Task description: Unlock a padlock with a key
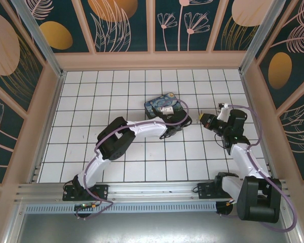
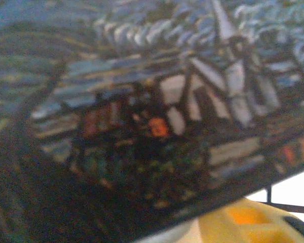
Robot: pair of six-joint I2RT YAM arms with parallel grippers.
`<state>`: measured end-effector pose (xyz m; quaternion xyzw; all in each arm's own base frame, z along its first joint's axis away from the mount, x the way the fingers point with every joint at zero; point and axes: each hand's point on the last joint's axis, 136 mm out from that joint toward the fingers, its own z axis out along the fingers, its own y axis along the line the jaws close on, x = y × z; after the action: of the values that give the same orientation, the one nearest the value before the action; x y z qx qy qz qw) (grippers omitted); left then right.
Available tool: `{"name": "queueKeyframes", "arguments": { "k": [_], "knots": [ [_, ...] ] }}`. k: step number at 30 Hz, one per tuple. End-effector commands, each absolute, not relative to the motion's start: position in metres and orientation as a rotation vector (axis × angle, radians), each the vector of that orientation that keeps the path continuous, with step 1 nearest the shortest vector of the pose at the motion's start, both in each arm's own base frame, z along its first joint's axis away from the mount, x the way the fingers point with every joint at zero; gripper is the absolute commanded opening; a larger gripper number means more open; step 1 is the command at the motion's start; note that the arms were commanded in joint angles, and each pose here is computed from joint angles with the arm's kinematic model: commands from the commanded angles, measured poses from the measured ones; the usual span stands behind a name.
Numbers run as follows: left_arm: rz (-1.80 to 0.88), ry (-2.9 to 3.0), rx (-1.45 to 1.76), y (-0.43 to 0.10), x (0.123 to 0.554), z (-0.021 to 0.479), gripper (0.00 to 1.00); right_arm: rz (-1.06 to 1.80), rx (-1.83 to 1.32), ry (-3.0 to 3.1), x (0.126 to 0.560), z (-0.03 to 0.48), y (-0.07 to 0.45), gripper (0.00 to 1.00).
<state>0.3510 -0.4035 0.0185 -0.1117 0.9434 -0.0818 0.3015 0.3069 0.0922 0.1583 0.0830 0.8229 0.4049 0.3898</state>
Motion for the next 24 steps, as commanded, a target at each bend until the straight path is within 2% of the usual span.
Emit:
{"name": "queueKeyframes", "arguments": {
  "k": [1, 6, 12, 20, 24],
  "knots": [
    [-0.140, 2.519, -0.270, -0.396, 0.350, 0.010, 0.40, 1.026, 0.149, 2.089, 0.304, 0.168, 0.102, 0.00],
    [-0.212, 2.567, -0.191, -0.401, 0.340, 0.025, 0.34, 1.015, 0.134, 2.123, 0.296, 0.164, 0.107, 0.00],
    [-0.486, 2.659, -0.090, -0.398, 0.322, 0.068, 0.31, 1.051, 0.116, 2.190, 0.276, 0.154, 0.116, 0.00],
    [-0.897, 2.745, -0.122, -0.381, 0.312, 0.129, 0.29, 1.333, -0.079, 2.242, 0.221, 0.144, 0.182, 0.00],
    [-1.045, 2.796, -0.189, -0.376, 0.306, 0.141, 0.29, 1.473, -0.183, 2.139, 0.203, 0.161, 0.210, 0.00]
  ]
}}
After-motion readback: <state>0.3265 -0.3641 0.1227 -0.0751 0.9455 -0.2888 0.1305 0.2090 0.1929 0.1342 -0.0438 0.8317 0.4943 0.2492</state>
